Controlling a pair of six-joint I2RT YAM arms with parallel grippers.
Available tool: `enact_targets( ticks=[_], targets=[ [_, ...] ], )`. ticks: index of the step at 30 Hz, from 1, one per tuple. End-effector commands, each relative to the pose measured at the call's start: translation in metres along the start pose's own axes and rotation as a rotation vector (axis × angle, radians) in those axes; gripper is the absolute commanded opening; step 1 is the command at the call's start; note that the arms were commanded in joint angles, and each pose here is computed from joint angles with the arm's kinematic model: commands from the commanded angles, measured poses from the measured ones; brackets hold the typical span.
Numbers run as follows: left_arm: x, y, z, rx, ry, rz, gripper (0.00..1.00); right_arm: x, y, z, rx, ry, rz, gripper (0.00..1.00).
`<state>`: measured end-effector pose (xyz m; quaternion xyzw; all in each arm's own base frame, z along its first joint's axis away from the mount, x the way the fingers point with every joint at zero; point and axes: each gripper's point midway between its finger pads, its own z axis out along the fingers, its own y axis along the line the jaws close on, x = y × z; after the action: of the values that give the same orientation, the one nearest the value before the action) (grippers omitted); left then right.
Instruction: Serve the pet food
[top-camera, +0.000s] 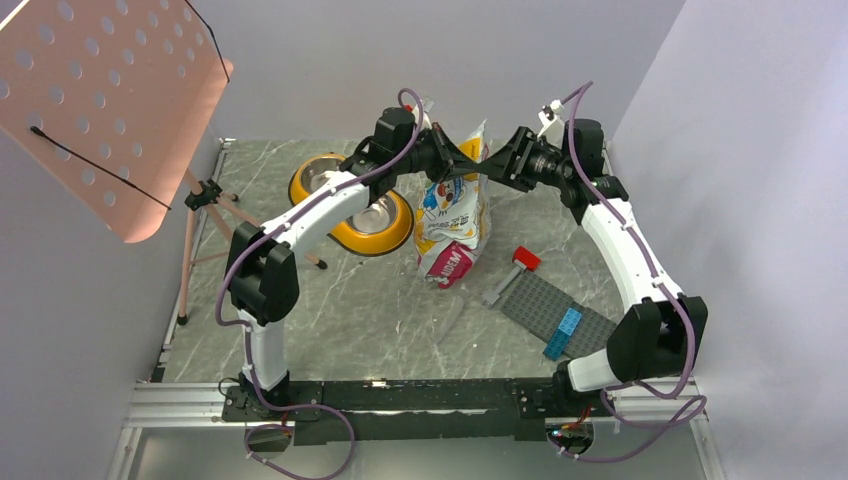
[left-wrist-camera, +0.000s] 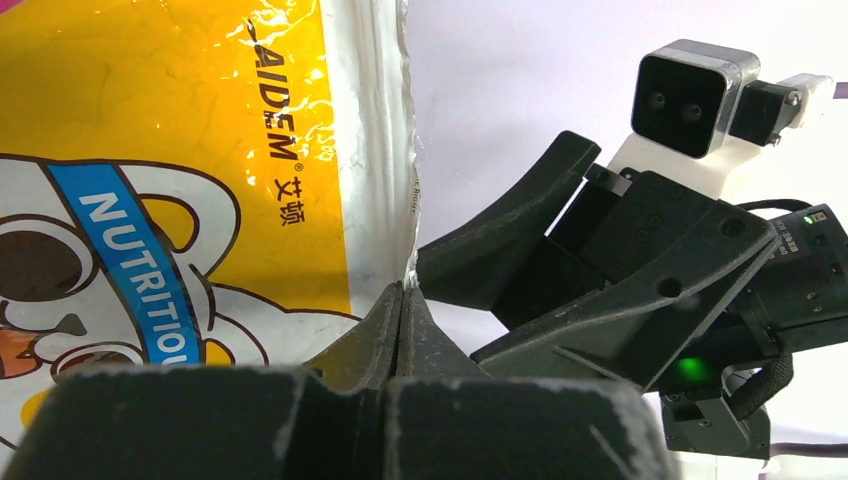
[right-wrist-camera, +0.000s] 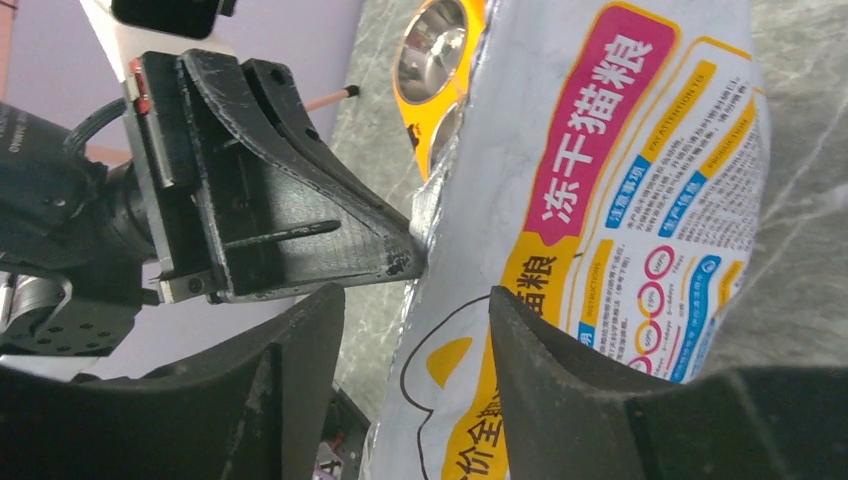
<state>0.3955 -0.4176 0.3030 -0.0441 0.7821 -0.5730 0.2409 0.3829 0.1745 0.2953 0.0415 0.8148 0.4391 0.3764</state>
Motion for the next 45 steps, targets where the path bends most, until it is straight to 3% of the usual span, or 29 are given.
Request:
enact_targets(
  ticks=[1, 8, 11, 13, 15, 16, 26, 32, 40, 45],
  targets=[
    [0.001, -0.009, 0.002, 0.028, 0.021, -0.012, 0.00, -0.009, 0.015, 0.001, -0.109, -0.021, -0.023, 0.56],
    [0.000, -0.004, 0.005, 0.025, 0.019, -0.036, 0.00, -0.005, 0.008, 0.007, -0.201, 0.000, -0.003, 0.47],
    [0.000, -0.003, 0.007, 0.024, 0.020, -0.048, 0.00, -0.002, 0.002, 0.010, -0.204, 0.012, 0.010, 0.38],
    [-0.001, -0.001, 0.007, 0.011, 0.019, -0.045, 0.00, -0.001, 0.000, 0.011, -0.219, 0.008, 0.018, 0.28],
    [-0.003, 0.002, 0.007, -0.015, 0.016, -0.037, 0.00, 0.002, -0.004, 0.012, -0.208, 0.015, 0.028, 0.03],
    [-0.004, 0.005, 0.005, -0.037, 0.010, -0.032, 0.00, 0.002, -0.007, 0.011, -0.197, 0.014, 0.035, 0.00],
    [-0.009, 0.024, -0.005, -0.188, -0.019, 0.038, 0.00, 0.012, 0.005, 0.002, -0.358, 0.001, 0.147, 0.00],
    [-0.017, 0.016, -0.009, -0.169, -0.032, 0.099, 0.01, 0.015, 0.004, 0.005, -0.384, 0.025, 0.160, 0.00],
    [-0.035, 0.012, -0.010, -0.215, -0.095, 0.169, 0.48, 0.011, 0.001, 0.009, -0.353, 0.020, 0.132, 0.00],
    [-0.036, 0.014, -0.004, -0.217, -0.092, 0.182, 0.49, 0.013, 0.005, 0.012, -0.345, 0.030, 0.118, 0.00]
  ],
)
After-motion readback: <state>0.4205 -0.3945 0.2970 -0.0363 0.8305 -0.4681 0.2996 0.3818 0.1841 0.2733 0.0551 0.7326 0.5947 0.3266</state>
